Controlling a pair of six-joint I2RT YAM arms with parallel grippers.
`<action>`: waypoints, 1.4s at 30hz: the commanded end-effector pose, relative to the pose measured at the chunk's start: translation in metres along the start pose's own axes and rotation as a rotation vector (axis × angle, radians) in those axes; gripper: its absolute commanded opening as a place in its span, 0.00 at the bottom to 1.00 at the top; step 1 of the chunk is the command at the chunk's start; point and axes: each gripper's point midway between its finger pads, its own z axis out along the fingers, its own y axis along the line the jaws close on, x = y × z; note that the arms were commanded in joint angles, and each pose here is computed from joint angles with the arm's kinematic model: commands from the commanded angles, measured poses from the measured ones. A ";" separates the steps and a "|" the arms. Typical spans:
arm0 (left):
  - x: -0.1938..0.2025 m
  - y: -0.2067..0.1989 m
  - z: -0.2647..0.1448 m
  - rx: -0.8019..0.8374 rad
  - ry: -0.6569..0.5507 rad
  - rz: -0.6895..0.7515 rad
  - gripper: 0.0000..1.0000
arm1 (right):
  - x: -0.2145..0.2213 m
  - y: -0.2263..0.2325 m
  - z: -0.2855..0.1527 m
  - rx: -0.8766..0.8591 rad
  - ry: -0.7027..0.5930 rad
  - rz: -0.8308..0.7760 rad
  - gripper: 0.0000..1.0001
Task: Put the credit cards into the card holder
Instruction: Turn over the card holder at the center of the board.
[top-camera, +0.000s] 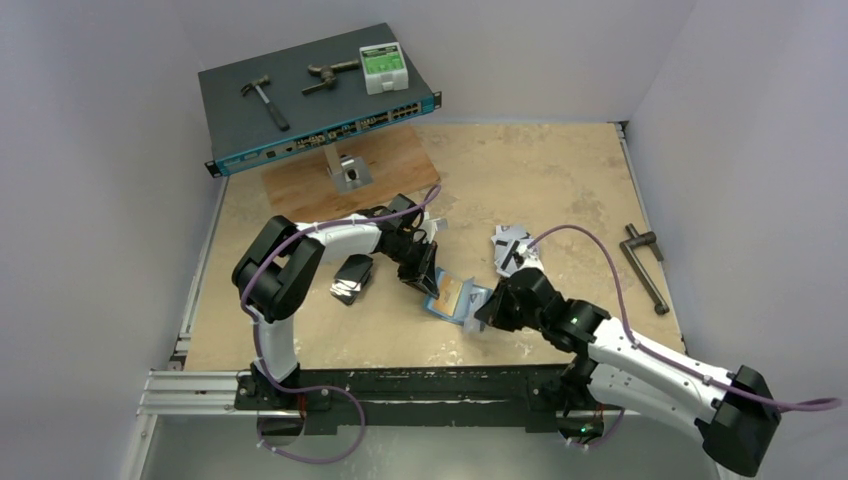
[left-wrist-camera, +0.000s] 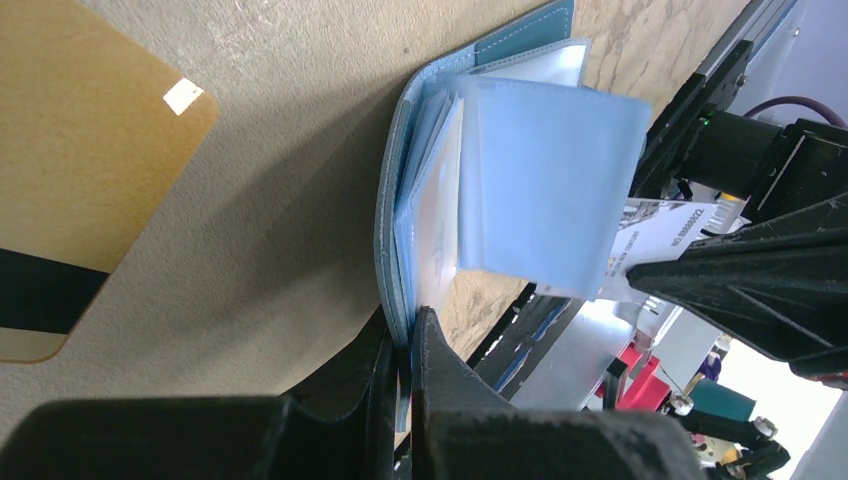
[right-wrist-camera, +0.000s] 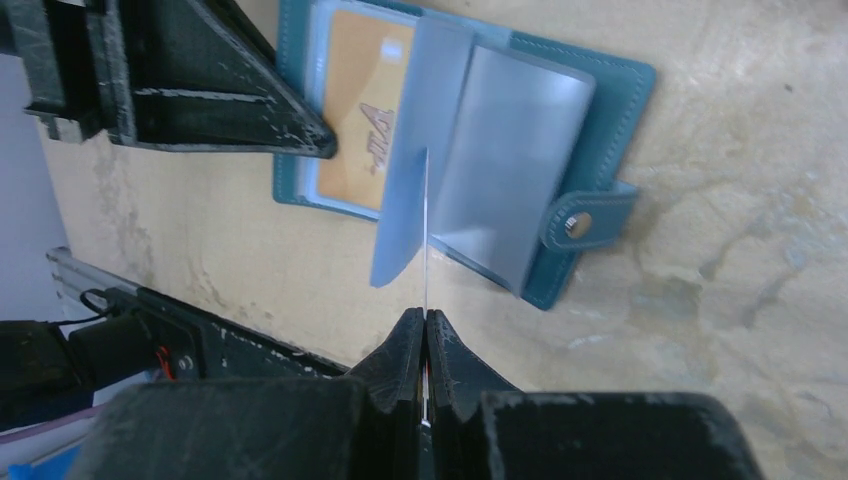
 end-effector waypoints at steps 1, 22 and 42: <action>-0.012 -0.002 -0.007 -0.027 -0.048 0.054 0.00 | -0.015 0.039 0.010 -0.148 -0.044 -0.039 0.00; -0.008 0.001 -0.019 0.056 -0.028 -0.026 0.23 | 0.004 0.024 0.047 -0.105 0.024 -0.072 0.00; -0.015 -0.003 -0.033 0.144 -0.029 -0.124 0.22 | 0.004 0.020 0.043 -0.093 0.021 -0.078 0.00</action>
